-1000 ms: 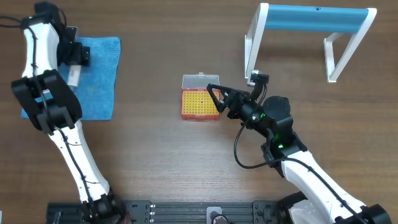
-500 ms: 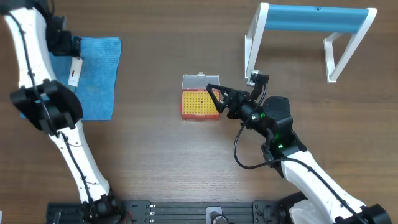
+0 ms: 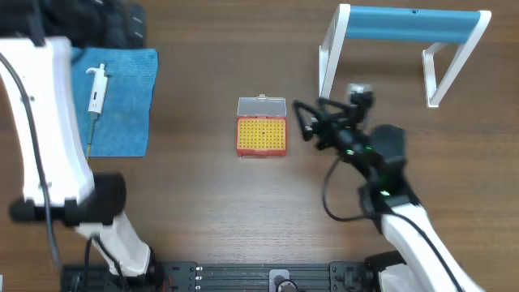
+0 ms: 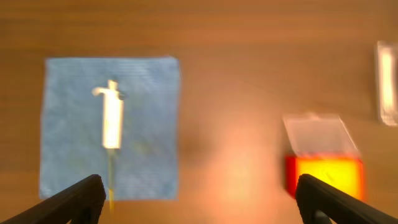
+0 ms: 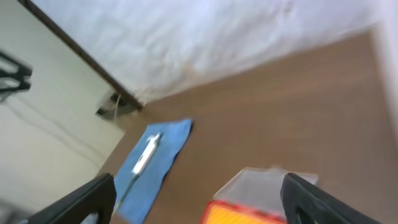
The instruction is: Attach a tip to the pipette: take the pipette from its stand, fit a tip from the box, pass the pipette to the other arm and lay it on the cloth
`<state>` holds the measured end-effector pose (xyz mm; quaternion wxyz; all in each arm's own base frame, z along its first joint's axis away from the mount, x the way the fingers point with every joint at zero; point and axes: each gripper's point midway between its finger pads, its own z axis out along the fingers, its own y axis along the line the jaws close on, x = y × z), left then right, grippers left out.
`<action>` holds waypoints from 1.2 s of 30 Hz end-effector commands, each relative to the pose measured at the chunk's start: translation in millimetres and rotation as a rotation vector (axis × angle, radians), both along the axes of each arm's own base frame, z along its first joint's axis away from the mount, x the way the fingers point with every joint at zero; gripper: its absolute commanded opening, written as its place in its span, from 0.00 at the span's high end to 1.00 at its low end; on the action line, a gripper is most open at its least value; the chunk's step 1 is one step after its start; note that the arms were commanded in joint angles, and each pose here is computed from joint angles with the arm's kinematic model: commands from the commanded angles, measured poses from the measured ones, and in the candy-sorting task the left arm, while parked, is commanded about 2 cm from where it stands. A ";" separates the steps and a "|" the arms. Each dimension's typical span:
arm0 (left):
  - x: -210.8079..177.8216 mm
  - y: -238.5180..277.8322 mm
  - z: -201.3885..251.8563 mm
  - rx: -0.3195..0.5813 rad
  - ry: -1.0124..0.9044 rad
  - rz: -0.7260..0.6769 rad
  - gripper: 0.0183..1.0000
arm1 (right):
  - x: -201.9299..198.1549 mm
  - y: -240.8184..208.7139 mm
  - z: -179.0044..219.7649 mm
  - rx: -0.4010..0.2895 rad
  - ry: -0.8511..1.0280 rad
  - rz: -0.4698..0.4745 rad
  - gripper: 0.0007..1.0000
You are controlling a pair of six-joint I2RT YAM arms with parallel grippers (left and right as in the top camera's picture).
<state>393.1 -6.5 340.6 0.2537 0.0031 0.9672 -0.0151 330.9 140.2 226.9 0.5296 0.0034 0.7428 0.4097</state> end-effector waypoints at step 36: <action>-174.0 -13.3 -209.1 -0.161 0.145 0.367 0.01 | -133.9 -167.5 -25.4 -0.546 -0.014 -0.641 0.14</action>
